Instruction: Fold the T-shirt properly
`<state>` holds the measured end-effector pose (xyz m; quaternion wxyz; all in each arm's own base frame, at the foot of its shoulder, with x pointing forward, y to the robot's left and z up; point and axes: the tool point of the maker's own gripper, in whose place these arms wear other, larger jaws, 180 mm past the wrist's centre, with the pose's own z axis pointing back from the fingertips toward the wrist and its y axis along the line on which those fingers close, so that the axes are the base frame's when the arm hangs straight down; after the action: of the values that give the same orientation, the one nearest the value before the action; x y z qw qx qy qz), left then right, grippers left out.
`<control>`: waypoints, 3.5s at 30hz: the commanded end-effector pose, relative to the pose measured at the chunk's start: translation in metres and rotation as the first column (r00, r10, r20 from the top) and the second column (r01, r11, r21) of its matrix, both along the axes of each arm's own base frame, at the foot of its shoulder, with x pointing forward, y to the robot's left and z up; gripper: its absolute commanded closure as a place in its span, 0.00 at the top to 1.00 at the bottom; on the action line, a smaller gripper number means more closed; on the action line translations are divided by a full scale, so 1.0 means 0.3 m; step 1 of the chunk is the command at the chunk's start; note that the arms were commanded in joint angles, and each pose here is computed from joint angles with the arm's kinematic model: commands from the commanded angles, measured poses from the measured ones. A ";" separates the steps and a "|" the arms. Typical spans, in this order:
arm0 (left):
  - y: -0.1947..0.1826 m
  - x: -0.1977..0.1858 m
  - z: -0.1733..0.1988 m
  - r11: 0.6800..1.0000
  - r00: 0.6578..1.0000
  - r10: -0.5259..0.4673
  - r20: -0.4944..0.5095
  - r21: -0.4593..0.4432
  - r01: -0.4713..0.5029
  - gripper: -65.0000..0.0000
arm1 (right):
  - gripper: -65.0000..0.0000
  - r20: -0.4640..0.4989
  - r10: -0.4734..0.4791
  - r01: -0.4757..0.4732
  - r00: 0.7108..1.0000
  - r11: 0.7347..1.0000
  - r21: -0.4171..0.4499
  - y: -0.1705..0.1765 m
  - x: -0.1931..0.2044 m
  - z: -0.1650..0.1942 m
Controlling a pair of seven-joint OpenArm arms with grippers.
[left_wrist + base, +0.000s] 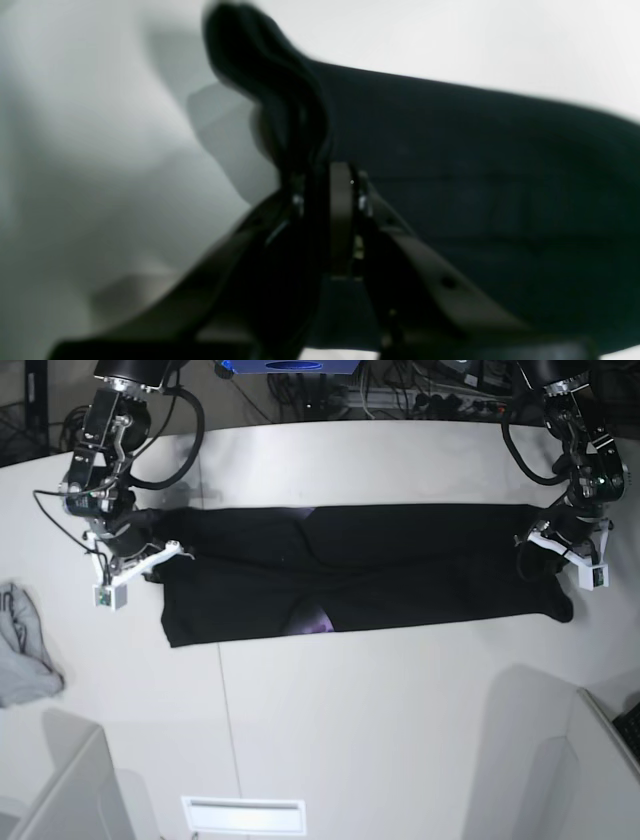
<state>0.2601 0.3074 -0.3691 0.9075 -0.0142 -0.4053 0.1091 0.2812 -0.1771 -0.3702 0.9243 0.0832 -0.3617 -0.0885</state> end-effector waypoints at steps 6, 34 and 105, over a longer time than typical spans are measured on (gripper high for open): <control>-0.117 0.037 0.082 0.998 0.994 -0.055 0.093 -0.007 0.056 0.00 | 0.00 0.044 -0.003 0.003 0.999 1.000 -0.008 -0.011 0.026 0.036; -0.599 0.067 0.033 0.929 0.952 -0.300 0.063 -0.209 0.306 0.00 | 0.00 0.042 -0.003 0.003 0.999 1.000 -0.006 -0.010 0.025 0.034; -0.372 0.070 0.026 0.979 0.997 -0.070 0.025 -0.191 0.073 0.00 | 0.24 0.022 0.020 -0.020 1.000 1.000 -0.005 -0.001 0.063 0.061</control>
<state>0.2718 0.1954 -0.3742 0.9115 -0.1127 -0.3768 0.1201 0.2888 -0.1736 -0.3661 0.9317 0.0891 -0.3426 -0.0813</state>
